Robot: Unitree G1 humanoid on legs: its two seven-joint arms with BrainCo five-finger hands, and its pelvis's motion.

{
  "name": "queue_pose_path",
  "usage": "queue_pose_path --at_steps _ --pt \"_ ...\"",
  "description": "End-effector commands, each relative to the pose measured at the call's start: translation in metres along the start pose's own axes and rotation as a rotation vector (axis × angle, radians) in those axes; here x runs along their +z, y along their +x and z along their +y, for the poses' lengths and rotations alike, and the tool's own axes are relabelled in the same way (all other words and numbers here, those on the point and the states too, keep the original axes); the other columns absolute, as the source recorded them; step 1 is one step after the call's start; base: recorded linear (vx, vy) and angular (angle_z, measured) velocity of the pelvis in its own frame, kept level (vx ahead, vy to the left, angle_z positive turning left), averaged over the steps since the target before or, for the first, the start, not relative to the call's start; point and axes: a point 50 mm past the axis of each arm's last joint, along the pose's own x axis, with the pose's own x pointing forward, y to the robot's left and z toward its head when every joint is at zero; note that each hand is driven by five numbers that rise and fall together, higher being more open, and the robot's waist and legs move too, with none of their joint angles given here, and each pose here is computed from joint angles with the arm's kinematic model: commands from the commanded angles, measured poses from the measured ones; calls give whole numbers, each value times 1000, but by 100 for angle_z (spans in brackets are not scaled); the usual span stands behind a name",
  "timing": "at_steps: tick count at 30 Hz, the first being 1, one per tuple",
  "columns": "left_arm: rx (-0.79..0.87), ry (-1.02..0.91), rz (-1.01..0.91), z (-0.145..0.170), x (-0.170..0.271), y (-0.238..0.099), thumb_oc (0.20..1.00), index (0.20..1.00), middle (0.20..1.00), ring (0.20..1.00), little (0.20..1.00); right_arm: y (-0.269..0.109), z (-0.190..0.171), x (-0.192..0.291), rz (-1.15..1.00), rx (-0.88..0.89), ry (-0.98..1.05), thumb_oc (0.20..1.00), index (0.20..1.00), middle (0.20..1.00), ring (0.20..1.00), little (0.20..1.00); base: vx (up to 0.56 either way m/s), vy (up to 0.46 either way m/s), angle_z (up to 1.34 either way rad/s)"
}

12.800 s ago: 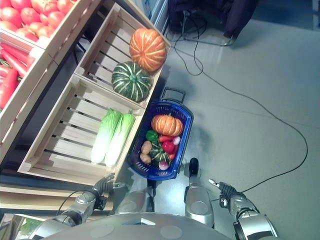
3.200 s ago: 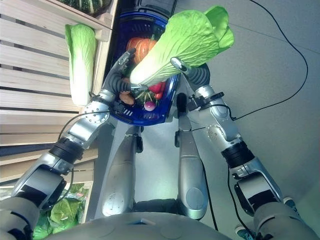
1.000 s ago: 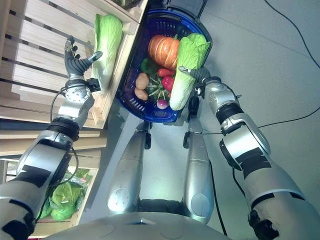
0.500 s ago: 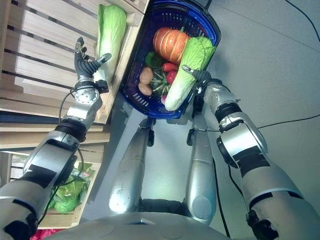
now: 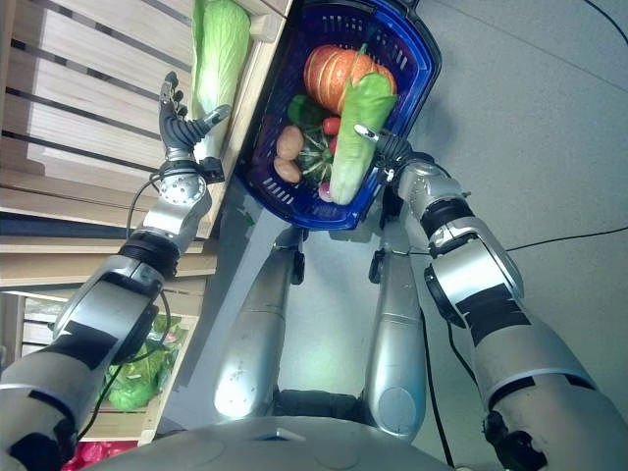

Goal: Pick up fruits and vegetables into the basket

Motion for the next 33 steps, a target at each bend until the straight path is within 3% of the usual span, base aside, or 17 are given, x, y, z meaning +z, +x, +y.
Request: queue_pose_path --at_steps 1,15,27,33 --pt "-3 -44 -73 -9 11 -3 1000 1000 1000 1000 1000 0 2 11 -23 -2 1 1000 1000 1000 1000 1000 0 0 0" --pt "58 94 -45 -2 9 3 1000 1000 1000 1000 1000 -2 -9 13 -56 -54 -53 1000 1000 1000 1000 1000 0 0 0" --pt "194 284 19 27 6 20 1000 1000 1000 1000 1000 -13 -23 32 -331 -122 -63 1000 1000 1000 1000 1000 -3 9 -1" --pt "270 352 78 49 -4 22 1000 1000 1000 1000 1000 -24 -49 24 -421 -243 -29 1000 1000 1000 1000 1000 -9 20 -7"
